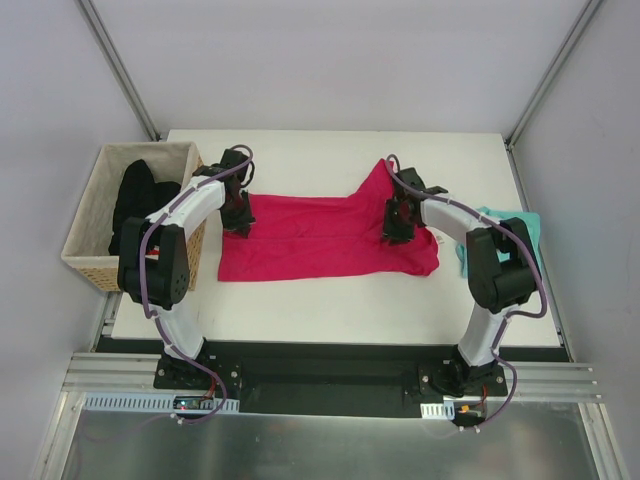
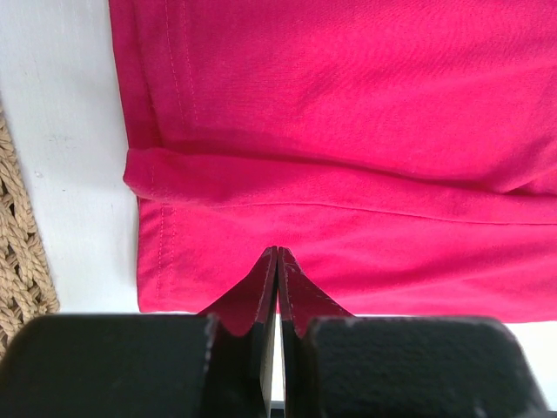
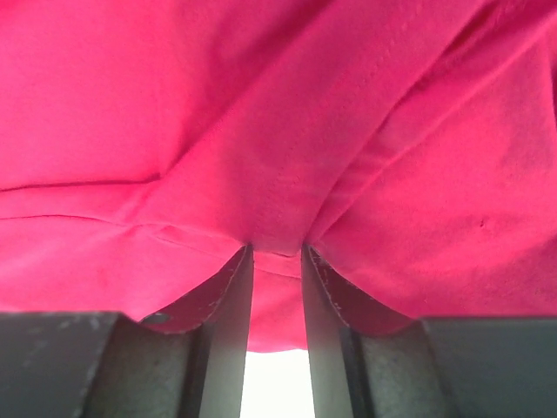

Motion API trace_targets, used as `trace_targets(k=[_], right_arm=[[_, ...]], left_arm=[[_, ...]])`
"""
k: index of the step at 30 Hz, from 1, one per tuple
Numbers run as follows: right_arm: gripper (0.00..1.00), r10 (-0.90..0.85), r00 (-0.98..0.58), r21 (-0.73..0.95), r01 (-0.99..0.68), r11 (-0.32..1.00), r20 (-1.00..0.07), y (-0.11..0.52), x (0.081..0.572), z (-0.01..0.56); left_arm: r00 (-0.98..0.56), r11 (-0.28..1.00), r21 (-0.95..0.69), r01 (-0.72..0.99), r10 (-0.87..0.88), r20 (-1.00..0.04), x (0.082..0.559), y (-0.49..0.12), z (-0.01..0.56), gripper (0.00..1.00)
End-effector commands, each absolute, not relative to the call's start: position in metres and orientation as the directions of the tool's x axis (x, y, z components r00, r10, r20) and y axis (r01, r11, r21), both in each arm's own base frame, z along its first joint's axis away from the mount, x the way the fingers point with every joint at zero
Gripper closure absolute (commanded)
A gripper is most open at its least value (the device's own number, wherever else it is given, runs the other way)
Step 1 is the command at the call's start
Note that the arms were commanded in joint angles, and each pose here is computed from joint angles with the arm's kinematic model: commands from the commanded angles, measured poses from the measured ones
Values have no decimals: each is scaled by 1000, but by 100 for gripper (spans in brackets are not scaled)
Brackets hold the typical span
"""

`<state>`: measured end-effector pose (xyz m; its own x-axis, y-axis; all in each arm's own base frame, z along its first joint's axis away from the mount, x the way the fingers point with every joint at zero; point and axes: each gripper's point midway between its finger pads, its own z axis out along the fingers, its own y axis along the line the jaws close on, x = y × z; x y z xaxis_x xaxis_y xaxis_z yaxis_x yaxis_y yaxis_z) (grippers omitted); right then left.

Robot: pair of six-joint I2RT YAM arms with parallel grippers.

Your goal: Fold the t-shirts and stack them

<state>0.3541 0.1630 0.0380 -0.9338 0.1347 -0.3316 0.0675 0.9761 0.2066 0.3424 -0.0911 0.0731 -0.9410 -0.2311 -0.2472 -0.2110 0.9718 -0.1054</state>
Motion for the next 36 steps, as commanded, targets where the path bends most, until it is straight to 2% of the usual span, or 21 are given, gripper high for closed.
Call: trace_targets(k=[1, 10, 13, 16, 22, 36], right_arm=[[68, 170, -906, 236, 80, 968, -387, 165, 357, 58], [68, 159, -915, 228, 76, 971, -372, 168, 363, 48], [74, 156, -918, 231, 73, 970, -366, 170, 368, 47], [86, 153, -918, 235, 68, 970, -365, 173, 371, 48], [99, 148, -917, 229, 64, 971, -371, 172, 374, 53], [99, 91, -903, 217, -3, 976, -419, 182, 413, 76]], left_arm=[[-939, 974, -96, -205, -223, -260, 347, -90, 81, 100], [-942, 975, -84, -207, -221, -252, 344, -88, 78, 100], [-941, 975, -77, -207, -220, -256, 344, -86, 78, 100], [-941, 975, -73, -208, -220, -259, 344, -86, 78, 100], [-942, 976, -78, -205, -218, -255, 347, -87, 77, 100], [-945, 977, -78, -199, -212, -250, 349, -88, 75, 100]])
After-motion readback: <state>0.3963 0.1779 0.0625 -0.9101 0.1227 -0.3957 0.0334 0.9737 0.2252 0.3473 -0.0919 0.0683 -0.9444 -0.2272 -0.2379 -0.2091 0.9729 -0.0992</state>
